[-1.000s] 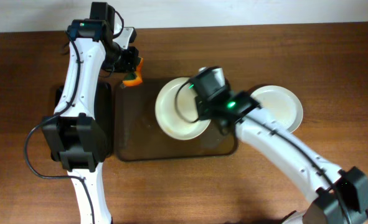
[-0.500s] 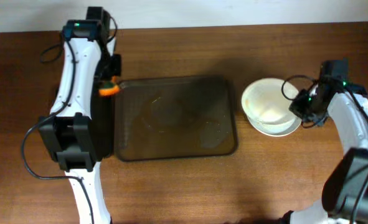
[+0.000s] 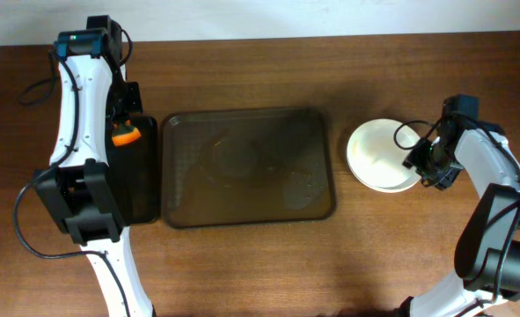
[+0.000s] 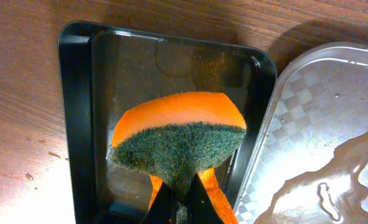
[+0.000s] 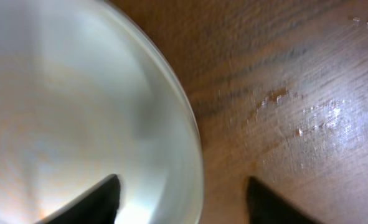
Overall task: Clean dirty plates on tray and stack at the side
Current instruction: 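Place the sponge on the small black tray with left gripper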
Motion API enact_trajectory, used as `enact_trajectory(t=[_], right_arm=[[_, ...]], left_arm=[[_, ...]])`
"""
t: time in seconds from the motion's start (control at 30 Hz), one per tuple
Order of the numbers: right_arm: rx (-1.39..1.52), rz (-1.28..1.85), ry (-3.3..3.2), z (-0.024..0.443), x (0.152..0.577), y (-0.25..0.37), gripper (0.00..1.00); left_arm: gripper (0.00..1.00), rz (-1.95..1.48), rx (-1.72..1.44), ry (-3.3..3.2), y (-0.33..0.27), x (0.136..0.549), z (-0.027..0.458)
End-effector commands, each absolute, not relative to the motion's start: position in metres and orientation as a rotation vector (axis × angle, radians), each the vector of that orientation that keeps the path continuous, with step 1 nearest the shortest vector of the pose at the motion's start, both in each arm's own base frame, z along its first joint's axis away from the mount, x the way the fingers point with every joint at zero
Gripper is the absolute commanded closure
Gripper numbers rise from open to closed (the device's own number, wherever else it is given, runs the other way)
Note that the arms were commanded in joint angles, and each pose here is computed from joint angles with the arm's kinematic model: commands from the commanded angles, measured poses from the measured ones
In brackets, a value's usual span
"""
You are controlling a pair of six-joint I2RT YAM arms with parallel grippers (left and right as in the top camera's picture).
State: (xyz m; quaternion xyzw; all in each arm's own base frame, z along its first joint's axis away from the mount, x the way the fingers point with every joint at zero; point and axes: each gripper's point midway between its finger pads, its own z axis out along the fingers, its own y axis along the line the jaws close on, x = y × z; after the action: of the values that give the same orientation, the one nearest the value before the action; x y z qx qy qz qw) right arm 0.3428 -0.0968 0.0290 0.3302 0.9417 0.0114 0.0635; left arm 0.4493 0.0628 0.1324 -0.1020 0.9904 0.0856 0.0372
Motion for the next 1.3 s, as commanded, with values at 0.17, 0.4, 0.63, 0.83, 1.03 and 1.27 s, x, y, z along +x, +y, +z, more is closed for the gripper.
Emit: enact_trajectory(t=[0.17, 0.4, 0.63, 0.83, 1.03, 1.27], right_arm=[[0.799, 0.225, 2.777, 0.095, 0.375, -0.083, 0.21], [0.768, 0.231, 2.755, 0.109, 0.374, -0.082, 0.18], [0.713, 0.252, 2.776, 0.109, 0.373, -0.078, 0.17], [0.572, 0.395, 2.678, 0.165, 0.389, -0.061, 0.13], [0.519, 0.365, 2.568, 0.276, 0.368, -0.056, 0.12], [0.391, 0.299, 2.251, 0.433, 0.295, -0.034, 0.02]], left_arm=[[1.0, 0.367, -0.421, 3.065, 0.095, 0.434, 0.13], [1.0, 0.399, -0.359, 3.234, 0.113, 0.399, 0.078], [0.0, 0.297, -0.325, 3.204, 0.105, 0.408, 0.038], [0.0, 0.277, -0.333, 3.001, 0.102, 0.445, 0.126], [0.0, 0.136, -0.227, 2.736, 0.059, 0.45, 0.256], [0.0, 0.137, -0.205, 2.664, 0.053, 0.453, 0.276]])
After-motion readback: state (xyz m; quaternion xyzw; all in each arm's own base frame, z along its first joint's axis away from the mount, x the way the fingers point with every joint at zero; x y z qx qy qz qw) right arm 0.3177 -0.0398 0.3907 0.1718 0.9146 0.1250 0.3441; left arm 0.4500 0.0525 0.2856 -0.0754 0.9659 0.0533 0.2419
